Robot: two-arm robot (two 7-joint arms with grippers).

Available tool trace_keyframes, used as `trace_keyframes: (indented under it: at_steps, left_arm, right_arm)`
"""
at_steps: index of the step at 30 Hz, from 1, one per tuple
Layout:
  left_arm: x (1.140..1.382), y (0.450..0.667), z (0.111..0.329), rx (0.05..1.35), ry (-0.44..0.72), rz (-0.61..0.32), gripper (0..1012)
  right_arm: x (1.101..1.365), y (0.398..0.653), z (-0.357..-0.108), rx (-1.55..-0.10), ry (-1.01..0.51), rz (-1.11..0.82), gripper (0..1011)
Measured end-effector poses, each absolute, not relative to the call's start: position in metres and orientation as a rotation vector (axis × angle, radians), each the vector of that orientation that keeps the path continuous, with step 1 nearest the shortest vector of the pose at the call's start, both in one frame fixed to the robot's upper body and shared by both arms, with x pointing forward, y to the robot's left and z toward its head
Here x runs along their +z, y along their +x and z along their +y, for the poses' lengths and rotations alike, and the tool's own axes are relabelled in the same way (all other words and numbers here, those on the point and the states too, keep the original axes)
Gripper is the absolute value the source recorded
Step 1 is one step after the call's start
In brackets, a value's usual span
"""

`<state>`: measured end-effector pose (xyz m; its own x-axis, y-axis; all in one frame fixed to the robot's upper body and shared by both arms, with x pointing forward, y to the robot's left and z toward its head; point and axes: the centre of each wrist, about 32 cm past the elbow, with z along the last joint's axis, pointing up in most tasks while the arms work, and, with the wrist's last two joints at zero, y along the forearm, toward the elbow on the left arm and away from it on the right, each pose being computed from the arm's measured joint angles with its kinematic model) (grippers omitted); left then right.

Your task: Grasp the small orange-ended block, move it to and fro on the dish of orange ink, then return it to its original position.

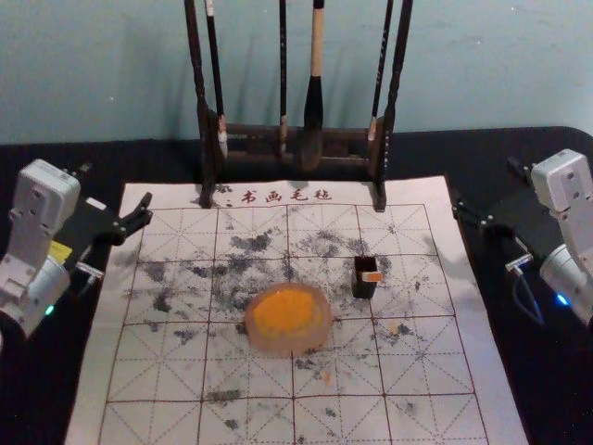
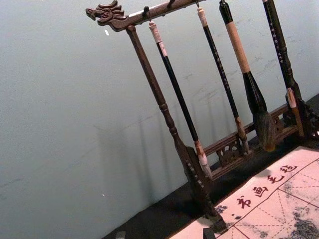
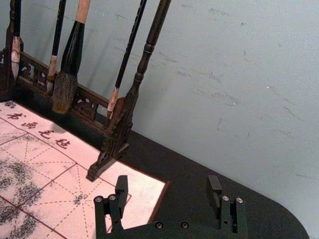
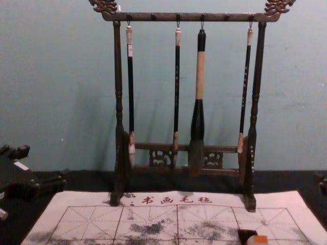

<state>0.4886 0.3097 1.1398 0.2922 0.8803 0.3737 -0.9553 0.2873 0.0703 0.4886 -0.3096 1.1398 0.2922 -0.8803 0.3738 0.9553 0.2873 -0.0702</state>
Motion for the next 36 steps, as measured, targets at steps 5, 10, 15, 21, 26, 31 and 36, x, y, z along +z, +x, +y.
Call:
trace_keyframes:
  at_steps: [5,10,15,21,26,31,36]
  left_arm:
    - [1.1398,0.4886,0.3097,1.248,0.304,-0.285,1001]
    - [1.1398,0.4886,0.3097,1.248,0.304,-0.285,1001]
    - [1.1398,0.4886,0.3097,1.248,0.305,-0.285,1001]
    - [1.1398,0.4886,0.3097,1.248,0.304,-0.285,1001]
    - [1.1398,0.4886,0.3097,1.248,0.305,-0.285,1001]
    - [1.1398,0.4886,0.3097,1.248,0.304,-0.285,1001]
    - [1.1398,0.4886,0.3097,1.248,0.304,-0.285,1001]
  right_arm:
    - [1.1398,0.4886,-0.3097,-1.248,-0.305,-0.285,1000]
    - [1.1398,0.4886,-0.3097,-1.248,-0.304,-0.285,1000]
    - [1.1398,0.4886,-0.3097,-1.248,-0.304,-0.285,1000]
    - [1.1398,0.4886,-0.3097,-1.248,-0.304,-0.285,1000]
    - [1.1398,0.4886,-0.3096,-1.248,-0.304,-0.285,1000]
    - [1.1398,0.4886,-0.3097,-1.248,-0.304,-0.285,1000]
    - [1.1398,0.4886,-0.3096,-1.248,-0.304,-0.285,1000]
